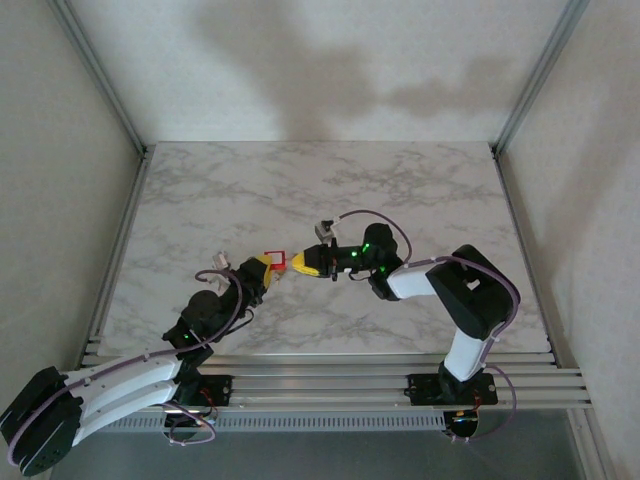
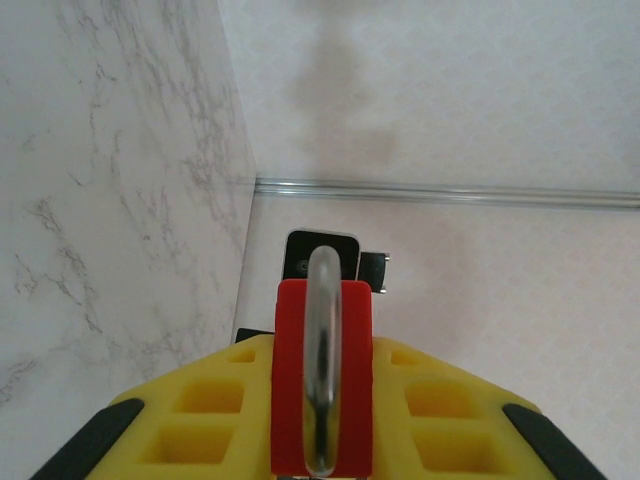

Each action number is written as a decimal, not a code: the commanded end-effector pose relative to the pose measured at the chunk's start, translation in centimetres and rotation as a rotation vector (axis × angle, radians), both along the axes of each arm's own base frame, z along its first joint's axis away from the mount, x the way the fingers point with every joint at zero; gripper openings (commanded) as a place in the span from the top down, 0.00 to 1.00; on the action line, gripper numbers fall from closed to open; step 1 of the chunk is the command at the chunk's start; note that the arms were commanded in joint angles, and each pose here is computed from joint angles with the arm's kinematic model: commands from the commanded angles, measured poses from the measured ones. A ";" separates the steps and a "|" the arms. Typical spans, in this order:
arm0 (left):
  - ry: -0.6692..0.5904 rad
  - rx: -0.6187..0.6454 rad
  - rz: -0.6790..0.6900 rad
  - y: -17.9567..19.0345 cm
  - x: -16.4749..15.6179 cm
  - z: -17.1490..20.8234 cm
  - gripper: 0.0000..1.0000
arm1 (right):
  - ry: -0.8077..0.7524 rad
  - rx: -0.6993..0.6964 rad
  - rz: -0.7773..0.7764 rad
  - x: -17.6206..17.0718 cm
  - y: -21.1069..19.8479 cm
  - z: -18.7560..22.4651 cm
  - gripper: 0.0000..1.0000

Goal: Lock with the key

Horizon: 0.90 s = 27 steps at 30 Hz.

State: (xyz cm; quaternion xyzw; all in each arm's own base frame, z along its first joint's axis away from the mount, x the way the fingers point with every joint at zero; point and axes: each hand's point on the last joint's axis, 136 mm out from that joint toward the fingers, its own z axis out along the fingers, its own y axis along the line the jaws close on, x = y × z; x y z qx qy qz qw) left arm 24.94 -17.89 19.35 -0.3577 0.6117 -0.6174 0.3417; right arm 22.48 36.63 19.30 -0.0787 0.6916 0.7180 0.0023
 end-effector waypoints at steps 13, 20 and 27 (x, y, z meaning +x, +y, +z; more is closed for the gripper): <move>-0.068 -0.072 0.244 4.4 1.5 2.3 1.00 | 0.025 0.006 -0.226 3.3 -2.7 -1.2 1.00; -0.052 -0.076 0.276 5.1 1.4 1.8 1.00 | 0.011 0.026 -0.243 3.4 -3.3 -0.2 1.00; -0.066 -0.084 0.271 4.9 1.5 2.4 1.00 | 0.001 0.034 -0.232 3.1 -3.3 0.3 1.00</move>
